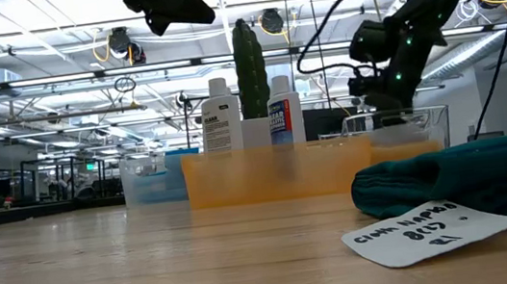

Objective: Pick & Place Kitchen Items
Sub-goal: Put the gray microfiber towel into the transparent bin

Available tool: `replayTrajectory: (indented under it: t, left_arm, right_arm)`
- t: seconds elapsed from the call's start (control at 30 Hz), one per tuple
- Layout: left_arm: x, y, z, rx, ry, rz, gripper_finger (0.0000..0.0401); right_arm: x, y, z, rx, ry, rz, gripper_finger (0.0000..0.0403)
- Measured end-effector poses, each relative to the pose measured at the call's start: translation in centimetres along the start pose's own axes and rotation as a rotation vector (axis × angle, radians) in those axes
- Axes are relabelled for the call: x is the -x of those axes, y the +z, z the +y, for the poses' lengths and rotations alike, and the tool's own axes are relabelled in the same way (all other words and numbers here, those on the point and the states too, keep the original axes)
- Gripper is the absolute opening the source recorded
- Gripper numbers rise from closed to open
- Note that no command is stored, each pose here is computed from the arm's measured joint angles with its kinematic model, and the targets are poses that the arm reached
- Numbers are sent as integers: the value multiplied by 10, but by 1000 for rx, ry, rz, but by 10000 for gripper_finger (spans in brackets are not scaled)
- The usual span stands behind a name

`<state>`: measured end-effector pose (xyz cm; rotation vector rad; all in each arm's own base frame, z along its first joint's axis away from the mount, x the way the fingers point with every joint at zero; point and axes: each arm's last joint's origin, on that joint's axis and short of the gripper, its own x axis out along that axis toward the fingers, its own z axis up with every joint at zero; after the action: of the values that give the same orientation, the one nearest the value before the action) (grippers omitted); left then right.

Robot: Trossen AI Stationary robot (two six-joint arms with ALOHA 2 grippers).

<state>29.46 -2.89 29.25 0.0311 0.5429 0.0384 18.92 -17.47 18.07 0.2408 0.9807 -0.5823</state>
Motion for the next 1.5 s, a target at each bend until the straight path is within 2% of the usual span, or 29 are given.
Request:
replayTrajectory:
  t: [0.23, 0.4, 0.5, 0.63, 0.77, 1.0, 1.2, 1.5]
  left_arm:
    - [0, 0, 0, -1, 0, 3, 37]
    - [0, 0, 0, -1, 0, 4, 37]
    - [0, -1, 0, -1, 0, 5, 37]
    - [0, -1, 0, 0, 0, 7, 37]
    - [0, 0, 0, 1, 0, 2, 37]
    - [0, 0, 0, 9, 0, 1, 37]
    - [0, 0, 0, 9, 0, 0, 37]
    - [0, 0, 0, 12, 0, 1, 37]
  right_arm:
    - [9, 8, -4, 18, -97, -87, 17]
    - [28, 10, -3, -32, -95, -154, 7]
    - [40, 9, 0, -79, -6, -178, 2]
    - [54, 4, 7, -98, 196, -190, 1]
    - [58, -2, 14, -119, 377, -137, 0]
    - [45, -13, 22, -123, 380, 40, 0]
    - [24, -13, 20, -112, 314, 98, 0]
    - [-11, -16, 19, -92, 308, 169, 0]
